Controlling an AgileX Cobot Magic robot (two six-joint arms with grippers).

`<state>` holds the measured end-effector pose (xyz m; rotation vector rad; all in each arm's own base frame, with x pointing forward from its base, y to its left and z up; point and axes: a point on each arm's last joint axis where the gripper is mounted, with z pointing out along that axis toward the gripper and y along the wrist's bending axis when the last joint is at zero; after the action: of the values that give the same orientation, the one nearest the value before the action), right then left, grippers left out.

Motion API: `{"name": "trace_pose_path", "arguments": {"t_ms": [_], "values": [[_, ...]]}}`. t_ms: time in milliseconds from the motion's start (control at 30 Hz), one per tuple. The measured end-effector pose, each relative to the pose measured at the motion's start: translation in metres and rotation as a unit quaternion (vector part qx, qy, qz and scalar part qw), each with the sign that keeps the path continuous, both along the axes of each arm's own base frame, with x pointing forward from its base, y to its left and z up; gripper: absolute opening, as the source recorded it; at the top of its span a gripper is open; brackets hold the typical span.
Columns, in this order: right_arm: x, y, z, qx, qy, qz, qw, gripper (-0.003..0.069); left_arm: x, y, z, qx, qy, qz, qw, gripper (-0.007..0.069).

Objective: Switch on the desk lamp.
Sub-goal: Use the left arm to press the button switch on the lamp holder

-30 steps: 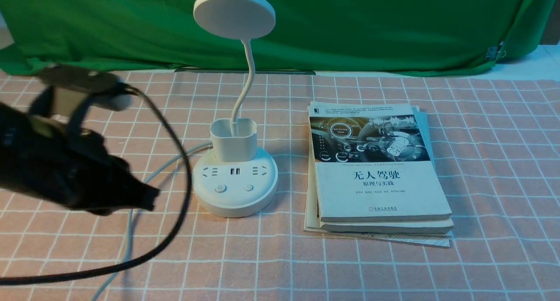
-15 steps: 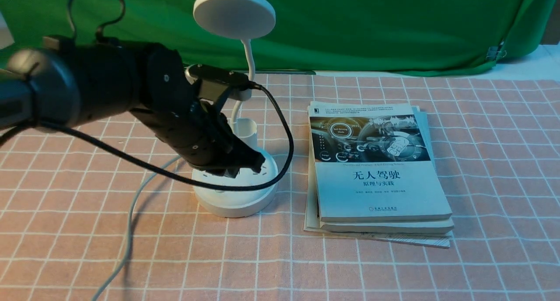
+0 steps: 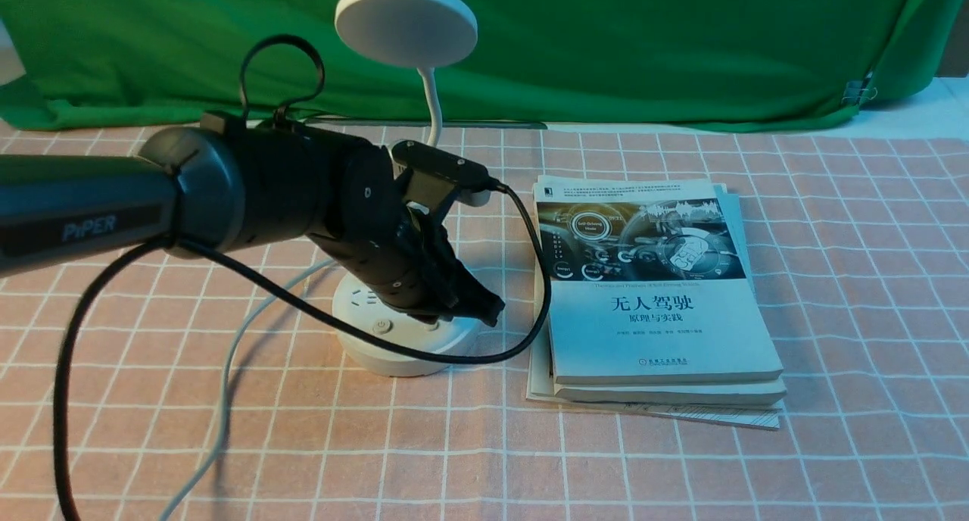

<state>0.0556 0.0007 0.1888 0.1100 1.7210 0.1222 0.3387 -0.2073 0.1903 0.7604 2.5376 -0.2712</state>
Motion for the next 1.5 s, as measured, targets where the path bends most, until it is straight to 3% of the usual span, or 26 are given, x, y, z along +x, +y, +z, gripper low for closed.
{"name": "trace_pose_path", "arguments": {"t_ms": [733,1133,1333,1500], "values": [[0.000,0.000,0.000,0.000,0.000,0.000,1.000,0.0239,0.003,0.002,-0.006,0.028,0.006,-0.004,1.000,0.0021],[0.000,0.000,0.000,0.000,0.000,0.000,1.000,0.0239,-0.006,0.009,-0.019,0.020,-0.039,-0.007,0.999,0.0021],[0.000,0.000,0.000,0.000,0.000,0.000,1.000,0.0239,-0.016,0.014,-0.005,0.017,-0.030,0.002,0.999,0.0021],[0.000,0.000,0.000,0.000,0.000,0.000,1.000,0.0239,-0.043,0.029,0.055,-0.014,-0.050,0.022,0.998,0.0021]]}}
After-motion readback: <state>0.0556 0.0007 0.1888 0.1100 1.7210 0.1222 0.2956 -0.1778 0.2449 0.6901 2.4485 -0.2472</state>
